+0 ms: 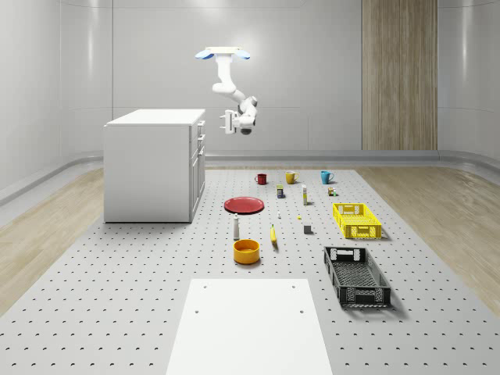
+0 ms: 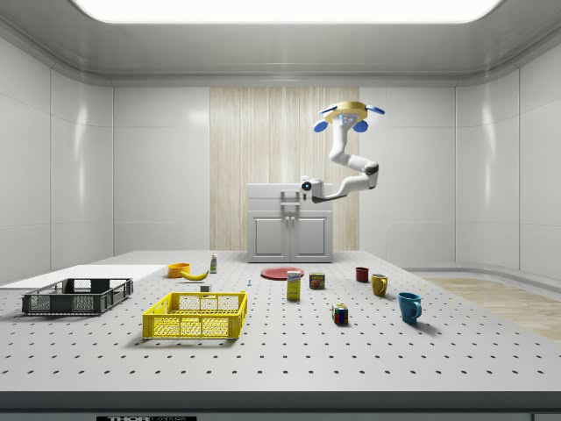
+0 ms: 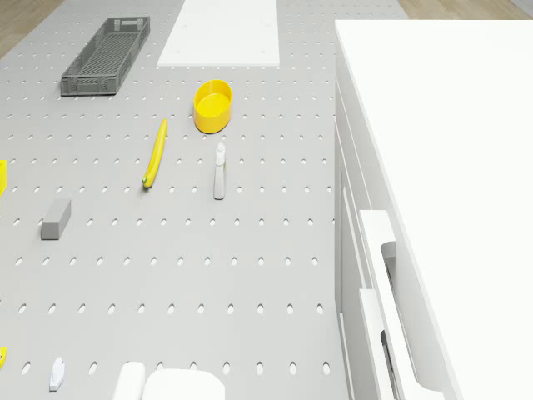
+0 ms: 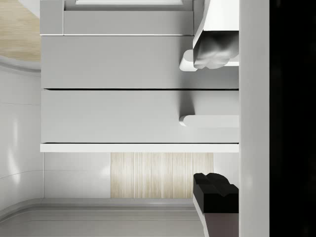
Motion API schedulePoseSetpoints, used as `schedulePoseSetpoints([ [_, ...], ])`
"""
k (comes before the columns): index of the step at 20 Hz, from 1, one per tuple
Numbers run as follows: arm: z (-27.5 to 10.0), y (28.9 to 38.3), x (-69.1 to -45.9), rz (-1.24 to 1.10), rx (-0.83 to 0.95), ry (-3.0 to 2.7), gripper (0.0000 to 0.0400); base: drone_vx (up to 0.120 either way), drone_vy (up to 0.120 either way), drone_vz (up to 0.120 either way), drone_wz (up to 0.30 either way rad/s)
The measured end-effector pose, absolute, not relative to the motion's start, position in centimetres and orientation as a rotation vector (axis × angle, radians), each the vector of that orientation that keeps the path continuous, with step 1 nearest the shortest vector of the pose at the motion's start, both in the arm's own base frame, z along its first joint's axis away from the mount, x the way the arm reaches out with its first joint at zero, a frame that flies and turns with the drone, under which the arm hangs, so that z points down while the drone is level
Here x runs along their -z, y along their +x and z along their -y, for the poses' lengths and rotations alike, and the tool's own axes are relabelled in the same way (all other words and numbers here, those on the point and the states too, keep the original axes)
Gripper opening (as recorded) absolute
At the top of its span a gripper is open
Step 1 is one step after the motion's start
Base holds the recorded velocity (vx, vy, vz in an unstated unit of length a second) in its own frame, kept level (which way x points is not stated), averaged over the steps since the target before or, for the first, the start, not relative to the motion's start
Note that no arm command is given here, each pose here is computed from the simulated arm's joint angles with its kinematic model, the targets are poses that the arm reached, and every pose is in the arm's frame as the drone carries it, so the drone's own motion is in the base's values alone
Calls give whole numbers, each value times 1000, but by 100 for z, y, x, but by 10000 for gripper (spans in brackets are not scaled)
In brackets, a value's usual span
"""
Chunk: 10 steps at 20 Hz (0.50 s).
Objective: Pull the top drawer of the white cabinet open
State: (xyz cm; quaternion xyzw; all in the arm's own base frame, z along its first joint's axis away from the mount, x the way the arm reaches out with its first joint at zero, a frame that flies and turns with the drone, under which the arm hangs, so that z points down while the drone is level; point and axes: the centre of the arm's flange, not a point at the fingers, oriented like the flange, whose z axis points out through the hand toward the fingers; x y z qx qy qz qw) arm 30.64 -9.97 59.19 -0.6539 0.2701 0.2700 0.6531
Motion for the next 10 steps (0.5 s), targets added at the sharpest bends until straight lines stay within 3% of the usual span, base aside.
schedulePoseSetpoints([
  [8, 997, 3064, -5919, -613, -613, -1484, 312, 120, -120, 0, 0],
  [10, 997, 3064, -5919, -613, -613, -1484, 311, 60, -40, 0, 0],
])
